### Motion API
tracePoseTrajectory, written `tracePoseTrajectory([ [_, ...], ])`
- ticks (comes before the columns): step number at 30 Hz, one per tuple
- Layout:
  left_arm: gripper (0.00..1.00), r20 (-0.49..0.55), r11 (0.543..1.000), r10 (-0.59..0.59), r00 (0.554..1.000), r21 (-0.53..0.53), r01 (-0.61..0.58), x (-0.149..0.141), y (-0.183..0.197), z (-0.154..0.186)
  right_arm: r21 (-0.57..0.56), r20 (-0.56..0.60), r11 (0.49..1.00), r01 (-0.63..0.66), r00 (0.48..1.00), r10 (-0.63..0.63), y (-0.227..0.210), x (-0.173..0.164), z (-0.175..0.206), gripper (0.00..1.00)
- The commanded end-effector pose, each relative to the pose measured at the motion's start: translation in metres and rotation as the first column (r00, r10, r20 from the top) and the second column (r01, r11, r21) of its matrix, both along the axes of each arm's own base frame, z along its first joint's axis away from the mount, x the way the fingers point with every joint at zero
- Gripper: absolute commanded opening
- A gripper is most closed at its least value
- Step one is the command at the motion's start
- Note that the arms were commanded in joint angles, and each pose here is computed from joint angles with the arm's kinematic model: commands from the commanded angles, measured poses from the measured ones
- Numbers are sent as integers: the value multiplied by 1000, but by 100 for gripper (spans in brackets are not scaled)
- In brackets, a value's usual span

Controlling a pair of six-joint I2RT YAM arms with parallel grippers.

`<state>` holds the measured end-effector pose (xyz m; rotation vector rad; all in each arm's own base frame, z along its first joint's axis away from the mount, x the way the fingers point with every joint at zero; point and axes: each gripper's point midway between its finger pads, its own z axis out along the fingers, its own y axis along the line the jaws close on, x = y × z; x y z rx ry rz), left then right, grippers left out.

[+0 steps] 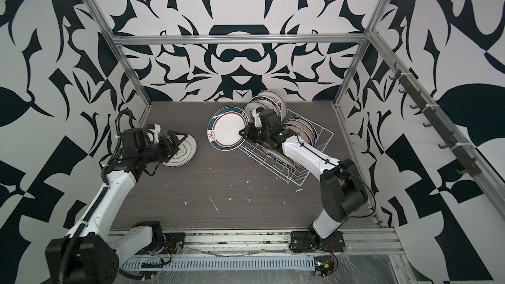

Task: Unload the plates from the dish rack
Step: Pick up the plate from the dish rack, then place the plate on the plate.

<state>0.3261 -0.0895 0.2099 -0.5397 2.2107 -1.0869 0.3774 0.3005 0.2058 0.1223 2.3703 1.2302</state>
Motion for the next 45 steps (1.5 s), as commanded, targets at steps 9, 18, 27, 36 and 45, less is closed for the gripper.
tracePoseTrajectory([
  [9,95,15,996,-50,999,-75,51,12,-16,-11,289,39,938,-194,981,190,86,-23,55,0],
  [18,61,3,992,-79,997,-102,79,12,-21,-19,350,12,910,-222,972,233,111,-23,44,0],
  [27,26,-12,991,-89,996,-98,88,10,-22,-22,351,-2,903,-247,965,264,123,-24,36,3],
  [36,10,-24,991,-96,995,-92,94,7,-22,-22,344,17,904,-253,964,264,125,-20,38,16],
  [45,2,-34,995,-83,996,-49,82,4,-17,-17,329,41,904,-272,961,275,125,-21,41,29],
])
